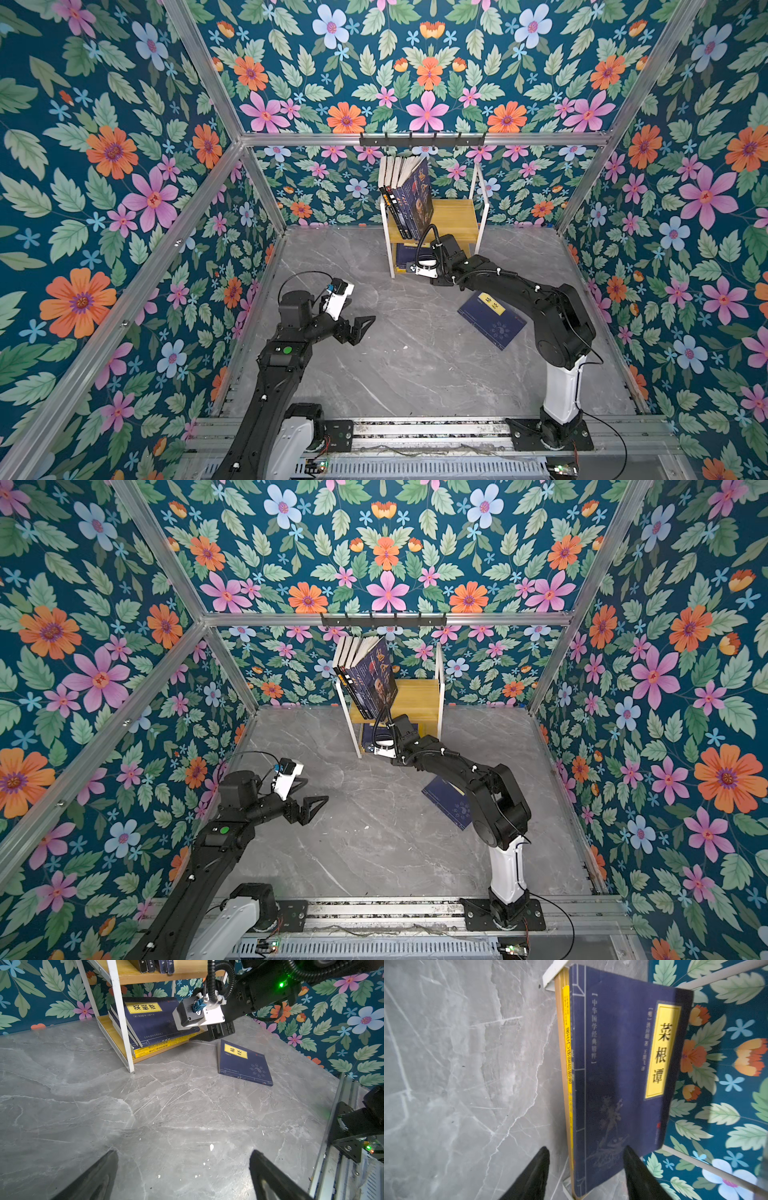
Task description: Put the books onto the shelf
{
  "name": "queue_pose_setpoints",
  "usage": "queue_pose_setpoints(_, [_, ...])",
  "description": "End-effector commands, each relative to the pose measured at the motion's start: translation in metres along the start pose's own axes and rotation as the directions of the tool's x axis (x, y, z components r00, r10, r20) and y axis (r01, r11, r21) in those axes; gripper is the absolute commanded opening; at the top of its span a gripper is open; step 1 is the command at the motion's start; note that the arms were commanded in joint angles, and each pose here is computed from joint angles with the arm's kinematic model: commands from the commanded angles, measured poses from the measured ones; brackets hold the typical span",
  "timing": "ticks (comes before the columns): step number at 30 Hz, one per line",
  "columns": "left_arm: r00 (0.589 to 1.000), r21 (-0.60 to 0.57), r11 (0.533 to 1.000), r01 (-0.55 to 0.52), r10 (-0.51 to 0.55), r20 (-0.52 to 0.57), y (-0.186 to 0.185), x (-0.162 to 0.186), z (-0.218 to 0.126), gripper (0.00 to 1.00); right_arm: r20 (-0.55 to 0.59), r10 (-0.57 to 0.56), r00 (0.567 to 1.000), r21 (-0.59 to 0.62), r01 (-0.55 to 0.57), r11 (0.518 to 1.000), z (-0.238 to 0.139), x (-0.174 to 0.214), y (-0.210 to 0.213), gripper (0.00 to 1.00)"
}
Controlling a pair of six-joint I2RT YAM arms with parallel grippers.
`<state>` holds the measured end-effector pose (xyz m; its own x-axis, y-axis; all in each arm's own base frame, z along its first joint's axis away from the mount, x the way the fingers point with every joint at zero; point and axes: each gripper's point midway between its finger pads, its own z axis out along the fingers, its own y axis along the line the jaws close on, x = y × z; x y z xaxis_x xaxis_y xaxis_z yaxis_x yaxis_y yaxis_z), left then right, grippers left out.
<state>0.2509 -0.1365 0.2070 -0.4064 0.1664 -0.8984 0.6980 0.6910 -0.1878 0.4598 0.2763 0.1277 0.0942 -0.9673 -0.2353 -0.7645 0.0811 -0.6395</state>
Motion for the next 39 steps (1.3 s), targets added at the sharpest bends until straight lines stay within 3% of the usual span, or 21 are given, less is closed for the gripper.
queue_pose_setpoints(1, [1.000, -0.002, 1.000, -0.015, 0.015, 0.016, 0.001, -0.003, 0.001, 1.00, -0.002, 0.020, 1.000, -0.073, -0.020, 0.997, 0.004, 0.003, 0.010, 0.58])
queue_pose_setpoints(8, [1.000, -0.008, 1.000, -0.013, 0.013, 0.016, 0.003, -0.003, 0.001, 1.00, -0.009, 0.063, 0.998, -0.078, -0.064, 0.995, 0.013, 0.014, 0.002, 0.58])
queue_pose_setpoints(19, [1.000, -0.016, 1.000, 0.002, -0.002, 0.025, 0.006, -0.009, -0.002, 1.00, 0.022, 0.041, 0.999, 0.013, -0.041, 0.999, 0.011, 0.008, -0.023, 0.38])
queue_pose_setpoints(30, [1.000, -0.021, 1.000, 0.008, -0.007, 0.028, 0.008, -0.006, 0.000, 1.00, 0.045, 0.058, 0.997, 0.028, -0.059, 0.998, 0.011, 0.007, -0.028, 0.31])
queue_pose_setpoints(34, [1.000, -0.016, 1.000, 0.011, -0.010, 0.027, 0.007, -0.009, -0.002, 1.00, 0.059, 0.053, 0.997, 0.001, -0.053, 0.999, 0.010, 0.004, -0.025, 0.33])
queue_pose_setpoints(39, [1.000, -0.014, 1.000, 0.008, -0.008, 0.021, 0.007, -0.007, 0.000, 1.00, 0.068, 0.062, 0.996, -0.037, -0.060, 0.998, 0.006, 0.005, -0.014, 0.54])
